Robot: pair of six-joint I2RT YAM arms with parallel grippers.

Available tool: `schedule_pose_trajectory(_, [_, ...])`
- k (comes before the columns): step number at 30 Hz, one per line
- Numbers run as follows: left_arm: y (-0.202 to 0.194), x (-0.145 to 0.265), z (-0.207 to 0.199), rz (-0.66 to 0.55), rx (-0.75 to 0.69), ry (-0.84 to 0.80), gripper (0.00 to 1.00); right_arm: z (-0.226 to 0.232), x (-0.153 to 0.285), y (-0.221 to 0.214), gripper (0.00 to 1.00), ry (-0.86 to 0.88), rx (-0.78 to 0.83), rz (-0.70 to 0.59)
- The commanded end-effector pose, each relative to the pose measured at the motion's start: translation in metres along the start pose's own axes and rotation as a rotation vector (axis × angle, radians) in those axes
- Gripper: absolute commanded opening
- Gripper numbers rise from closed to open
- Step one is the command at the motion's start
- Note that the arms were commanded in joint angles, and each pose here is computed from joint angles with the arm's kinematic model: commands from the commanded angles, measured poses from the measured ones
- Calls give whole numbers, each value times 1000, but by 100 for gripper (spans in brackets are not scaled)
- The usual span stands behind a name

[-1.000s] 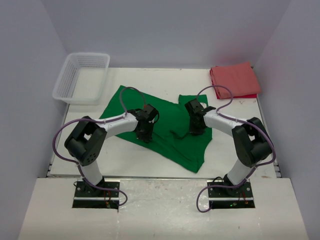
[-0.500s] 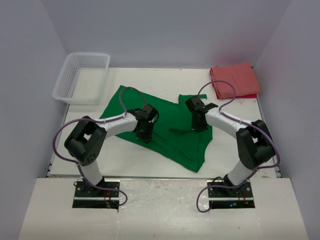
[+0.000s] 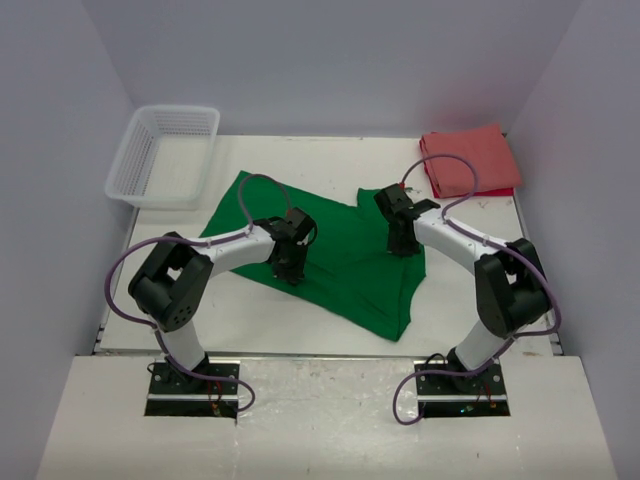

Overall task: Fold and stack the t-shirts
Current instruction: Fold the flattened tshirt in 1/3 of the way

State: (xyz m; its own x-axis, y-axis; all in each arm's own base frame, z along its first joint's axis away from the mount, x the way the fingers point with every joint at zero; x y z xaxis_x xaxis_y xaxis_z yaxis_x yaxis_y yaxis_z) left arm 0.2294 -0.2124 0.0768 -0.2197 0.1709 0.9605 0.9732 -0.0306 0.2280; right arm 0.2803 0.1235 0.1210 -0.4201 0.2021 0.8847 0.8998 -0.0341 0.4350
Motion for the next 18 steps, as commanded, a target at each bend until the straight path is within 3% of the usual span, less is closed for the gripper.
schedule_pose_trajectory(1, [-23,-33,15,85,-19,58,0,-6,-3,10,0,-52,-31,-17])
schedule_pose_trajectory(18, [-16,-23,13,56,-26,61,0,0,-36,15,1,-27,-5,46])
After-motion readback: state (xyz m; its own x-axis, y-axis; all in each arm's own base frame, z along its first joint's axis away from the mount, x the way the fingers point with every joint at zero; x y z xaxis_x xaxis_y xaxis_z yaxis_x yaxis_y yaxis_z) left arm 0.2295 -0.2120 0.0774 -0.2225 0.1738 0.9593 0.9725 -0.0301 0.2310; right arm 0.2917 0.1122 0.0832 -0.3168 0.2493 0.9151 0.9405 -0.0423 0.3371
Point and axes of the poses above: each gripper's point midway between its finger pads, its own x axis back along the fingers, its own z axis along the line the jaws close on, y = z × x, the point moved 7 cm from there along x, back along the fingers, and after that the axes turned 7 degrees about x, right-handed, at the moved point
